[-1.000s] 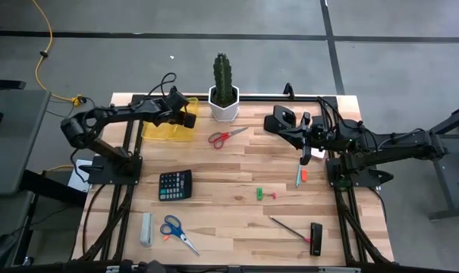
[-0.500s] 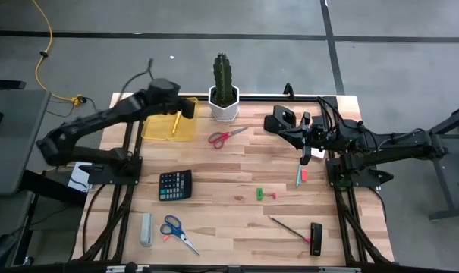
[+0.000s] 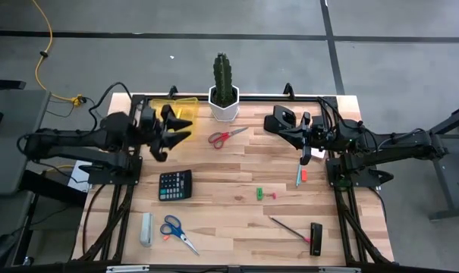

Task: Pack school essentials
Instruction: Put the blue pen into the transparent yellow supply box

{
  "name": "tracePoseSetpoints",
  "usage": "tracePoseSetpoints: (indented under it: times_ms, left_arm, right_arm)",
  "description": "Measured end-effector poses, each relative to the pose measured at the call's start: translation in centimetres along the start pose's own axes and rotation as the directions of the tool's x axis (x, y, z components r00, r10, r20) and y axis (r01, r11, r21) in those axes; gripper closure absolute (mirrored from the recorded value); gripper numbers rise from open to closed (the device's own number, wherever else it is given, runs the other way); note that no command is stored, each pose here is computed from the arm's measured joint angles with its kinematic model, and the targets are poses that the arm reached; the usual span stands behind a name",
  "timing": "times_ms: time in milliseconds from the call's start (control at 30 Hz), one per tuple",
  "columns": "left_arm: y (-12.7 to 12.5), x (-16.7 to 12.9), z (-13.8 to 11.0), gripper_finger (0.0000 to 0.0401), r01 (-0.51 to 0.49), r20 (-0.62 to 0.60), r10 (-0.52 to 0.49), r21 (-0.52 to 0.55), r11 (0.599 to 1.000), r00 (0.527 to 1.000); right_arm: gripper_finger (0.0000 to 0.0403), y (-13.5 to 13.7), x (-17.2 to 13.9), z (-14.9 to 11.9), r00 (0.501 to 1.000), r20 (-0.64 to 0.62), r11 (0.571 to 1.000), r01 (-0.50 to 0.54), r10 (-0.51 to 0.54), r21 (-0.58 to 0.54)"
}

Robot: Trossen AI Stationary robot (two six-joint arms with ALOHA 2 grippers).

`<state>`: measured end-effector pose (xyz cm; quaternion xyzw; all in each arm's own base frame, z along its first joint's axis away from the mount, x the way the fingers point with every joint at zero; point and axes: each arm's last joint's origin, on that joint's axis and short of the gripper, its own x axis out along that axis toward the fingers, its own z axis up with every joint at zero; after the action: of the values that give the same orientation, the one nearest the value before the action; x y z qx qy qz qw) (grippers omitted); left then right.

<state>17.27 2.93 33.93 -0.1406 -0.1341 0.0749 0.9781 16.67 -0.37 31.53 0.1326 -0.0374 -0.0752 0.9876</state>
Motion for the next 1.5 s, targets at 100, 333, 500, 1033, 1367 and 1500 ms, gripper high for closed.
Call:
tracePoseSetpoints:
  times_ms: [100, 333, 500, 1033, 1367, 1500]
  left_arm:
    - [-0.5, 0.0, -0.1, 0.0224, 0.016, -0.004, -0.016, 0.053, 0.998, 1.000]
    - [-0.5, 0.0, -0.2, 0.0224, 0.017, -0.012, -0.016, 0.066, 0.998, 1.000]
    - [-0.4, 0.0, -0.2, 0.0224, -0.023, -0.001, 0.023, 0.129, 0.991, 1.000]
    - [0.1, -0.3, -1.2, 0.0393, -0.095, -0.099, 0.128, 0.292, 0.952, 0.987]
    - [0.4, -0.9, -1.7, 0.0400, -0.119, -0.089, 0.147, 0.261, 0.958, 0.985]
    - [0.4, -0.9, -1.7, 0.0401, -0.132, -0.086, 0.158, 0.255, 0.958, 0.984]
  right_arm:
    - [0.0402, 0.0, 0.0, 0.0, 1.000, 0.000, 1.000, 0.000, 0.000, -0.001]
    - [0.0402, 0.0, 0.0, 0.0, 1.000, 0.000, 1.000, 0.000, 0.000, -0.010]
    - [0.0402, 0.0, 0.0, 0.0, 1.000, 0.000, 1.000, 0.000, 0.000, -0.010]
    - [0.0402, 0.0, 0.0, 0.0, 1.000, 0.001, 1.000, 0.000, 0.000, -0.009]
    - [0.0371, -0.1, 0.7, -0.1, 0.961, -0.244, 0.971, 0.174, -0.132, 0.161]
    - [0.0308, -0.4, 1.4, -1.2, 0.794, -0.535, 0.914, 0.395, -0.289, 0.093]
